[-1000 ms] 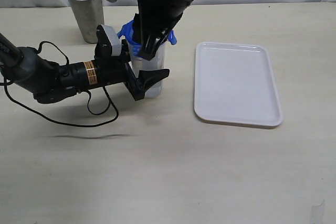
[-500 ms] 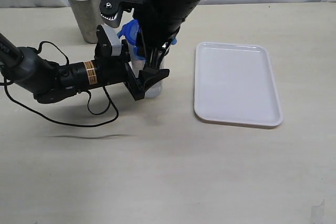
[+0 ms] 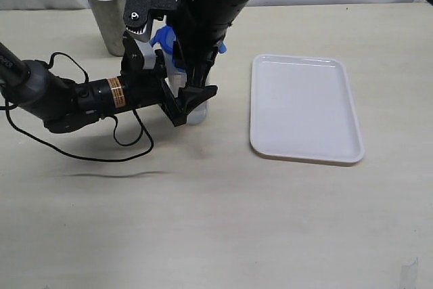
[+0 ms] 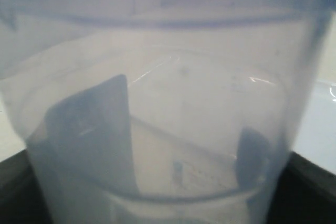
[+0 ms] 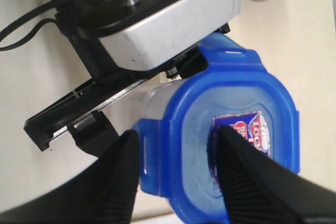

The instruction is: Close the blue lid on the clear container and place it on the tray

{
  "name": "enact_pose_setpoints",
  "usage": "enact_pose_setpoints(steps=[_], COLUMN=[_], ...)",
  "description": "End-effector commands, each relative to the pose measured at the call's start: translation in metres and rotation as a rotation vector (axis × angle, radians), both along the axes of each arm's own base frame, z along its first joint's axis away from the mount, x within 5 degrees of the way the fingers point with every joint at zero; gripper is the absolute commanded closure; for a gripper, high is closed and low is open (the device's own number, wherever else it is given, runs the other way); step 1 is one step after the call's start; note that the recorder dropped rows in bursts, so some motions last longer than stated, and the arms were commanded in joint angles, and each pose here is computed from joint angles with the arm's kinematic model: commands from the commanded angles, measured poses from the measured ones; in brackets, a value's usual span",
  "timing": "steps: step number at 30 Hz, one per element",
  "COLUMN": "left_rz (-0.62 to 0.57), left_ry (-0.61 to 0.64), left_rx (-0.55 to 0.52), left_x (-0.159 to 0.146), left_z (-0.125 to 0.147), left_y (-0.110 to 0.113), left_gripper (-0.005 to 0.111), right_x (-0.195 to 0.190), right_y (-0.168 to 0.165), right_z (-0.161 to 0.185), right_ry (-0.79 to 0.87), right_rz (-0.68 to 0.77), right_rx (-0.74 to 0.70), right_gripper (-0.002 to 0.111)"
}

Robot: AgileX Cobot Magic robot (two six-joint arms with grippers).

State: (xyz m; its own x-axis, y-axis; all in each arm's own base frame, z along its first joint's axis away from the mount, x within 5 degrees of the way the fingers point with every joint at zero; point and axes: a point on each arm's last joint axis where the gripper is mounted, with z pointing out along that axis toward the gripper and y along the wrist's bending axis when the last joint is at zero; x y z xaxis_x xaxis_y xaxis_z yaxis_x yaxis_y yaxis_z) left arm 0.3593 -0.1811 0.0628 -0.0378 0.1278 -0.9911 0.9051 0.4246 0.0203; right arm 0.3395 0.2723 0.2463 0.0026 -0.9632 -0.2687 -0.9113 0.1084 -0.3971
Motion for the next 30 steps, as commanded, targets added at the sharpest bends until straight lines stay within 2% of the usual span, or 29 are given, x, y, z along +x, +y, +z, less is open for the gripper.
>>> enact_pose_setpoints(steps=[1, 10, 14, 16, 19, 21, 26, 30], left_rz=[-0.047, -0.049, -0.050, -0.037, -0.035, -0.035, -0.035, -0.035], left_ry=[-0.016, -0.019, -0.020, -0.019, -0.019, -0.019, -0.019, -0.019], left_rx=[0.005, -0.002, -0.006, -0.011, -0.012, -0.012, -0.012, -0.012], left_x=[-0.004, -0.005, -0.005, -0.004, -0.003, -0.003, -0.003, -0.003], left_z=[0.000, 0.001, 0.001, 0.002, 0.002, 0.002, 0.002, 0.002], left_y=[-0.002, -0.002, -0.002, -0.002, -0.002, -0.002, -0.002, -0.002], left_gripper=[0.107, 0.107, 0.107, 0.107, 0.107, 0.107, 0.107, 0.107], right_x=[0.006, 0.012, 0.003, -0.001, -0.001, 0.001, -0.012, -0.017], right_y=[-0.009, -0.009, 0.003, 0.006, 0.002, -0.003, 0.000, 0.002], right_z=[-0.050, -0.067, -0.067, -0.059, -0.046, -0.034, -0.006, 0.008], right_ry=[0.102, 0.088, 0.080, 0.075, 0.076, 0.065, 0.102, 0.105], right_rz=[0.009, 0.012, 0.045, 0.016, -0.048, -0.090, -0.051, -0.047], right_rx=[-0.168, -0.223, -0.221, -0.190, -0.137, -0.101, 0.027, 0.105], right_gripper=[0.069, 0.075, 0.078, 0.076, 0.064, 0.063, 0.063, 0.056])
